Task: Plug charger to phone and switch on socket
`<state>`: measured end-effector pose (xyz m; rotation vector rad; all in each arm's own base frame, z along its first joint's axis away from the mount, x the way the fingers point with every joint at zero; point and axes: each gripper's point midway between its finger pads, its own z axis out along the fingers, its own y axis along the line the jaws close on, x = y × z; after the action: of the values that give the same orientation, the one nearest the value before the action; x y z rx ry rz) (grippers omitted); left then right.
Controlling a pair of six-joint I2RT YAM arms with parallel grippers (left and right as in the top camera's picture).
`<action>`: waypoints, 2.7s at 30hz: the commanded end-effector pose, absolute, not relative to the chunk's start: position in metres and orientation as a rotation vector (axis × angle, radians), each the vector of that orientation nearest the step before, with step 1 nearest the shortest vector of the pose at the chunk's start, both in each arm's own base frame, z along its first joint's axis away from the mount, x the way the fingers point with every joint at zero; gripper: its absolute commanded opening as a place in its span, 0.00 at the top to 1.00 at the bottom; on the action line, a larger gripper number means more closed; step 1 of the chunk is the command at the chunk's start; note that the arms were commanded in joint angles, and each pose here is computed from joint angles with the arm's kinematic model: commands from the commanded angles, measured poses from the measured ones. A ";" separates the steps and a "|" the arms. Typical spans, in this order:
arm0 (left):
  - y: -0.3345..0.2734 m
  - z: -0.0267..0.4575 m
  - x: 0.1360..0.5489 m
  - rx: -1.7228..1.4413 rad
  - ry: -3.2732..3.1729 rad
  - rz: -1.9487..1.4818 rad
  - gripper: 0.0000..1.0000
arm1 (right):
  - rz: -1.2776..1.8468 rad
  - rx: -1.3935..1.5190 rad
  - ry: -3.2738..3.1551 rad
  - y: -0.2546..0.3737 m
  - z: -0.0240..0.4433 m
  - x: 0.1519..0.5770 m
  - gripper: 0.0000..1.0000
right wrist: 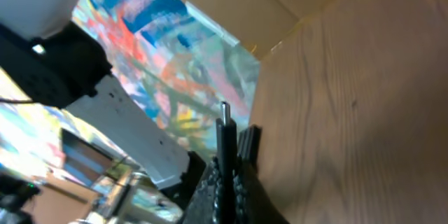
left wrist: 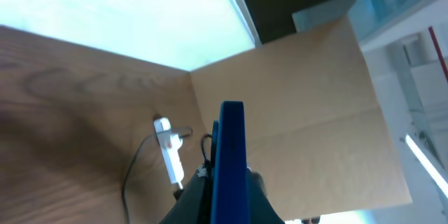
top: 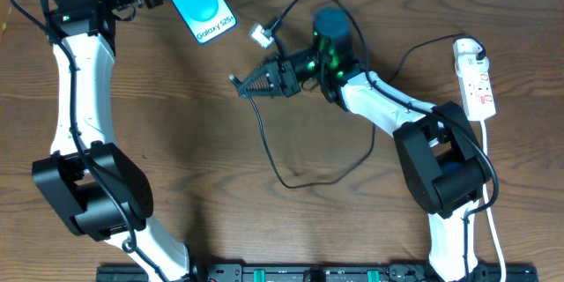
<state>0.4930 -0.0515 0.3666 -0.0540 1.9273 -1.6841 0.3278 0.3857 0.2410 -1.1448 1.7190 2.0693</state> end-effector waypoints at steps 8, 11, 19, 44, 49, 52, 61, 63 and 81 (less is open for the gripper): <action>-0.047 0.400 0.496 -0.132 1.874 -1.729 0.93 | 2.214 -0.824 1.806 0.379 0.289 0.343 0.99; -0.047 0.400 0.495 -0.130 1.875 -1.732 0.93 | 2.226 -0.775 1.792 0.377 0.294 0.347 0.99; -0.051 0.400 0.490 -0.097 1.893 -1.758 0.93 | 2.231 -0.722 1.763 0.376 0.301 0.354 0.99; -0.069 0.392 0.478 0.033 1.919 -1.790 0.93 | 2.206 -0.873 1.674 0.375 0.309 0.333 0.99; -0.069 0.383 0.479 0.048 1.917 -1.776 0.93 | 2.206 -0.883 1.677 0.375 0.308 0.332 0.99; -0.068 0.375 0.480 0.022 1.927 -1.784 0.93 | 2.204 -0.894 1.682 0.375 0.307 0.331 0.99; -0.069 0.365 0.480 -0.027 1.951 -1.811 0.93 | 2.195 -0.906 1.682 0.377 0.305 0.330 0.99; -0.069 0.364 0.480 -0.032 1.955 -1.817 0.93 | 2.197 -0.899 1.702 0.378 0.302 0.332 0.98; -0.069 0.365 0.475 0.039 1.945 -1.806 0.93 | 2.205 -0.909 1.733 0.383 0.296 0.329 0.98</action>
<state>0.4816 -0.0694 0.3578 -0.0183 1.9549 -1.8099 0.3313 0.3812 0.2926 -0.8785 1.7668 2.2211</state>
